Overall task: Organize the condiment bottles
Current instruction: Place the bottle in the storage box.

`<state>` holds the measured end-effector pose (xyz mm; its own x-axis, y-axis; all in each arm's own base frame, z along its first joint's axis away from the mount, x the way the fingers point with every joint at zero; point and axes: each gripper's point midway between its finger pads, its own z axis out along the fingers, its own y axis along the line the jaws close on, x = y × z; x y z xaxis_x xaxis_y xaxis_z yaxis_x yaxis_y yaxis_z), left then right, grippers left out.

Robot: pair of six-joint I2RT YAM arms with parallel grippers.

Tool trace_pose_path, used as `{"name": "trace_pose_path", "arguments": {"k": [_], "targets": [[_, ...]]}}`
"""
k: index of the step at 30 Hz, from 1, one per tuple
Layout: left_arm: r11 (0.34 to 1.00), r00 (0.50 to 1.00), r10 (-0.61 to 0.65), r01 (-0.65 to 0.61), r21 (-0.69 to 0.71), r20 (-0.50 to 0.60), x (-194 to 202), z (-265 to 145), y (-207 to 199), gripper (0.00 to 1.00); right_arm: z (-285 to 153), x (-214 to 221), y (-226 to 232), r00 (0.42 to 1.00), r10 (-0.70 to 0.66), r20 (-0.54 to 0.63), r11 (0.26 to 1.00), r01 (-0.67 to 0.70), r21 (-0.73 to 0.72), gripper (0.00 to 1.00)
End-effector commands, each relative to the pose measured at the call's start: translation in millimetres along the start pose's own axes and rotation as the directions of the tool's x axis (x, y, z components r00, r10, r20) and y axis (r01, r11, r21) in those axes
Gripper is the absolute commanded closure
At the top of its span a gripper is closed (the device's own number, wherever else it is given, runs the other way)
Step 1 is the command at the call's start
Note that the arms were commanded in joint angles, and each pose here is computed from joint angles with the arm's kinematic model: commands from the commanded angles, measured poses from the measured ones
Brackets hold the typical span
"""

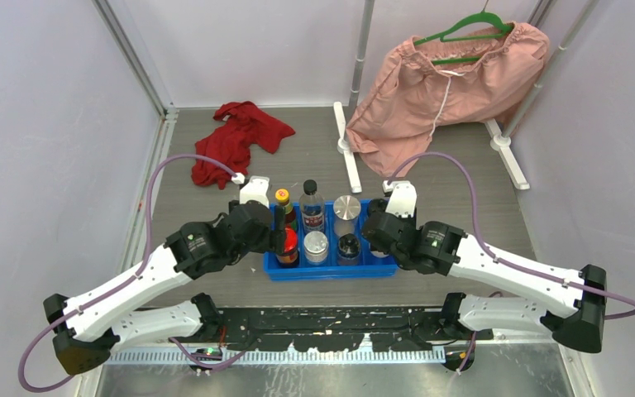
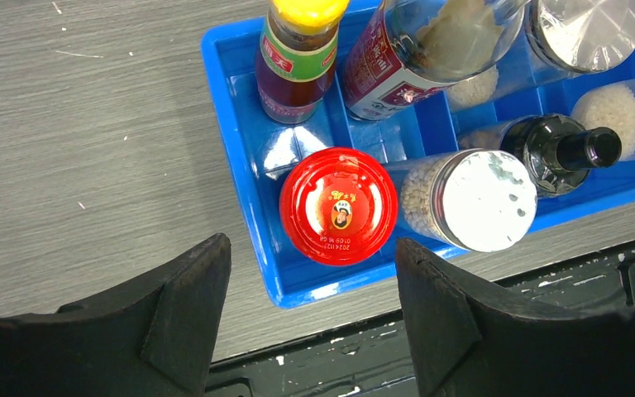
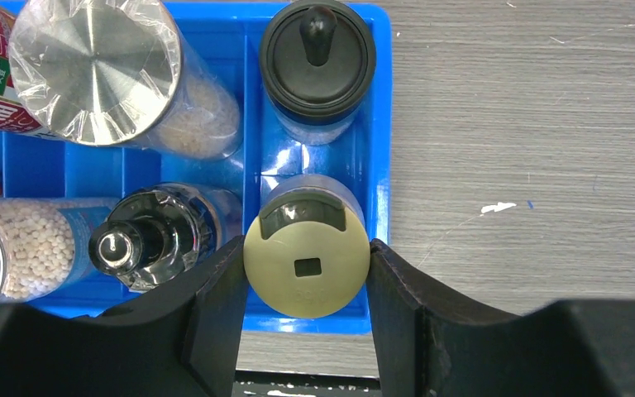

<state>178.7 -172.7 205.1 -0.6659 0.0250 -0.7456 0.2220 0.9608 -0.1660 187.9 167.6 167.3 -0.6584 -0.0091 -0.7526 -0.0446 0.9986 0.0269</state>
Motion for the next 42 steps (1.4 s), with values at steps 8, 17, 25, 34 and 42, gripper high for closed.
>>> {"name": "trace_pose_path", "arguments": {"k": [8, 17, 25, 34, 42], "targets": [[1.0, 0.999, -0.026, 0.026, 0.008, 0.028, -7, -2, -3, 0.27, 15, -4, 8, 0.994, 0.065, 0.093, 0.998, -0.063, -0.022, 0.65], [1.0, 0.999, -0.026, 0.026, 0.004, 0.026, -5, -1, -1, 0.27, 26, 7, 13, 0.996, 0.042, 0.073, 0.999, -0.041, -0.011, 0.65], [1.0, 0.999, -0.026, 0.026, 0.003, 0.024, -2, 1, 0, 0.27, 30, 12, 12, 0.997, 0.038, 0.065, 0.999, -0.038, -0.003, 0.65], [1.0, 0.999, -0.029, 0.029, 0.005, 0.024, -1, 1, 0, 0.27, 35, 21, 10, 0.998, 0.042, 0.052, 0.999, -0.042, 0.001, 0.65], [1.0, 0.999, -0.031, 0.031, 0.004, 0.023, 0, 1, 0, 0.27, 38, 27, 9, 0.998, 0.041, 0.044, 0.999, -0.041, 0.004, 0.65]]}}
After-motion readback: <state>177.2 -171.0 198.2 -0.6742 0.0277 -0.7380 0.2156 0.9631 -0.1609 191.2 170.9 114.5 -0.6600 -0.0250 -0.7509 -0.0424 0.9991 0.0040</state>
